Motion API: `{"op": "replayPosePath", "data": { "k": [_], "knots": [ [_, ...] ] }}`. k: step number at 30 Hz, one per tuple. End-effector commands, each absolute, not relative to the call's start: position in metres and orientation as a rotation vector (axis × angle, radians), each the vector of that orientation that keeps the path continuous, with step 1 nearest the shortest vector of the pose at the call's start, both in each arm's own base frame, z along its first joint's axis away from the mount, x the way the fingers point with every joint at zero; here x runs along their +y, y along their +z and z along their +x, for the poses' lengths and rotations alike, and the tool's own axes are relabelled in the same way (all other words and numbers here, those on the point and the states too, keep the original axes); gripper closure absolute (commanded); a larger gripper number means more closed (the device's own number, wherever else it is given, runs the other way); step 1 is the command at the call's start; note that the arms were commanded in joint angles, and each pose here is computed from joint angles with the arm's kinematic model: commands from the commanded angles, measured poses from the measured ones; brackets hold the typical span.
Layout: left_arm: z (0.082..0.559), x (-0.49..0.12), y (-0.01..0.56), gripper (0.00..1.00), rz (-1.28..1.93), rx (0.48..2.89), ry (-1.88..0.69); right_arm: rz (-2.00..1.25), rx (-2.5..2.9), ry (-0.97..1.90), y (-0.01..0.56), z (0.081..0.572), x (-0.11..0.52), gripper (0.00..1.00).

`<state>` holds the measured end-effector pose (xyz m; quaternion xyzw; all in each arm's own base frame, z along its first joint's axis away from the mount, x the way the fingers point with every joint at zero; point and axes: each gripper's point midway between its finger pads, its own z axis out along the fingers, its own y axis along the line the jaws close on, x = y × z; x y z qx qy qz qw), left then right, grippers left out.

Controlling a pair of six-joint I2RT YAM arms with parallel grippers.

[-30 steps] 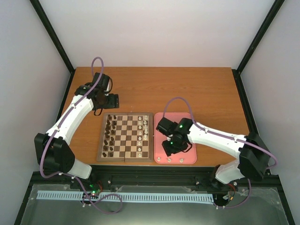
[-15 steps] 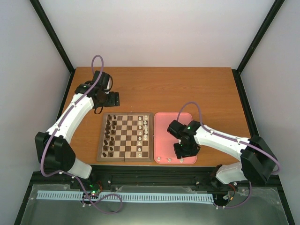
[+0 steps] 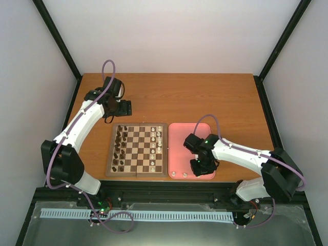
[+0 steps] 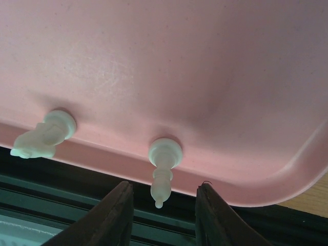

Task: Set up the chess pieces on the board
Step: Pick up the chess piece from the storage box.

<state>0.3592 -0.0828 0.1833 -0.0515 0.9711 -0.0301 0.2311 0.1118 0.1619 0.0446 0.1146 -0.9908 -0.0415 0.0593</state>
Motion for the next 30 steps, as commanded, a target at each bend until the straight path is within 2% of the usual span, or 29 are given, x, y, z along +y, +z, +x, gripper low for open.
{"op": "replayPosePath", "data": {
  "k": [1,14,21,30],
  "knots": [
    [0.369,-0.087,0.197,0.0,-0.146,2.637,-0.107,0.341,-2.987,-0.11,0.037,0.11,0.16,0.68],
    [0.366,-0.085,0.196,0.0,-0.138,2.64,-0.095,0.373,-2.992,-0.069,0.03,0.118,0.162,0.77],
    [0.363,-0.084,0.199,0.0,-0.138,2.637,-0.092,0.388,-2.998,-0.002,0.032,0.125,0.159,0.97],
    [0.358,-0.086,0.197,0.0,-0.128,2.645,-0.109,0.479,-3.096,-0.057,0.087,0.164,0.195,0.97]
  ]
}}
